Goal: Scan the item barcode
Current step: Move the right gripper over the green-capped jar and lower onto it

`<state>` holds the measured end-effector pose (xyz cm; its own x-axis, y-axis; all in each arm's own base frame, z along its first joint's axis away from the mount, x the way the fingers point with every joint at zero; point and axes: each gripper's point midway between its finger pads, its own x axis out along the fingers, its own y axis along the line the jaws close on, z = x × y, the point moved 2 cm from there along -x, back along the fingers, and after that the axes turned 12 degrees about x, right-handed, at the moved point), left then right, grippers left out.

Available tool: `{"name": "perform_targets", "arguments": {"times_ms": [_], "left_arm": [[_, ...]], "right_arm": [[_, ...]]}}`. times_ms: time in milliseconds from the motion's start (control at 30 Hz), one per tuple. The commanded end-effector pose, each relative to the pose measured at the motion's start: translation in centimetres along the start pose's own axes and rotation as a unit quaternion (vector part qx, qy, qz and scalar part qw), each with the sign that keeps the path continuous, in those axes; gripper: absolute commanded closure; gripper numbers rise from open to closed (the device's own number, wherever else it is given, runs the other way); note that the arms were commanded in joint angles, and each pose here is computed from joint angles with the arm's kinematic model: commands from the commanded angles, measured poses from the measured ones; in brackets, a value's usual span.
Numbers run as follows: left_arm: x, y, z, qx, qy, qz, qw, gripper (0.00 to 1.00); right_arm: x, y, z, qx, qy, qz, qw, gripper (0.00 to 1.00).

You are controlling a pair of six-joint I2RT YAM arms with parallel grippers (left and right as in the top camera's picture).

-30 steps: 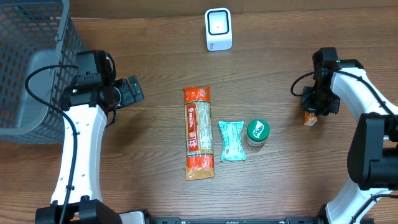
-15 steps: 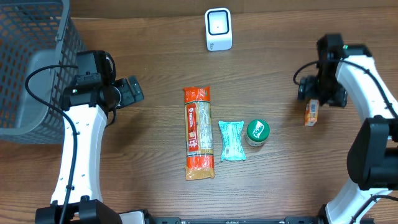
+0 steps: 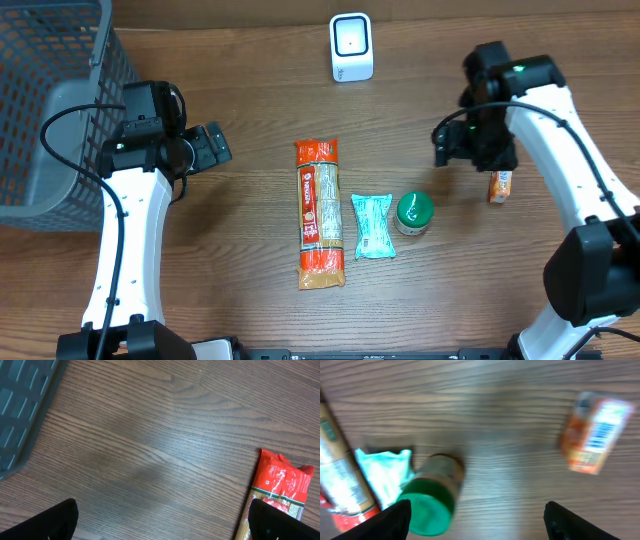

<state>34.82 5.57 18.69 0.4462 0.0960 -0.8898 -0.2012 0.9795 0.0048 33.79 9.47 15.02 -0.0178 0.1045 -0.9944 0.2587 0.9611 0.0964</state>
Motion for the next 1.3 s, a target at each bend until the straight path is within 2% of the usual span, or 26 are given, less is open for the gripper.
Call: {"name": "perform_targets", "arguments": {"times_ms": [0,167,200,267,433,600,1100,1267], "left_arm": [[-0.1,-0.1,0.2,0.006,-0.002,-0.003,1.0,0.0],[-0.1,-0.1,0.2,0.006,-0.002,-0.003,1.0,0.0],[-0.1,-0.1,0.2,0.006,-0.002,-0.003,1.0,0.0],[-0.1,-0.1,0.2,0.006,-0.003,-0.003,1.0,0.0],[-0.1,-0.1,0.2,0.006,-0.002,-0.003,1.0,0.0],[-0.1,-0.1,0.2,0.006,-0.002,-0.002,1.0,0.0],[-0.1,-0.1,0.2,0.006,-0.002,-0.002,1.0,0.0],[-0.1,-0.1,0.2,0.006,-0.002,-0.003,1.0,0.0]], "right_arm": [[0.0,2.6,-1.8,0.0,-0.001,0.014,1.0,0.13],[0.3,3.7,-2.6,0.024,-0.025,-0.023,0.999,0.12],[0.4,4.2,-2.9,0.018,-0.026,-0.022,0.999,0.11],[0.5,5.3,-3.2,0.003,-0.033,-0.014,0.999,0.0],[0.7,6.4,-4.1,-0.016,-0.031,-0.014,0.999,0.0],[1.3,5.8,-4.6,0.003,-0.018,-0.025,1.0,0.0],[7.5,3.8,-5.9,0.013,0.004,-0.045,0.999,0.0],[8.0,3.4,-6.2,0.013,0.009,-0.05,0.999,0.09]]}}
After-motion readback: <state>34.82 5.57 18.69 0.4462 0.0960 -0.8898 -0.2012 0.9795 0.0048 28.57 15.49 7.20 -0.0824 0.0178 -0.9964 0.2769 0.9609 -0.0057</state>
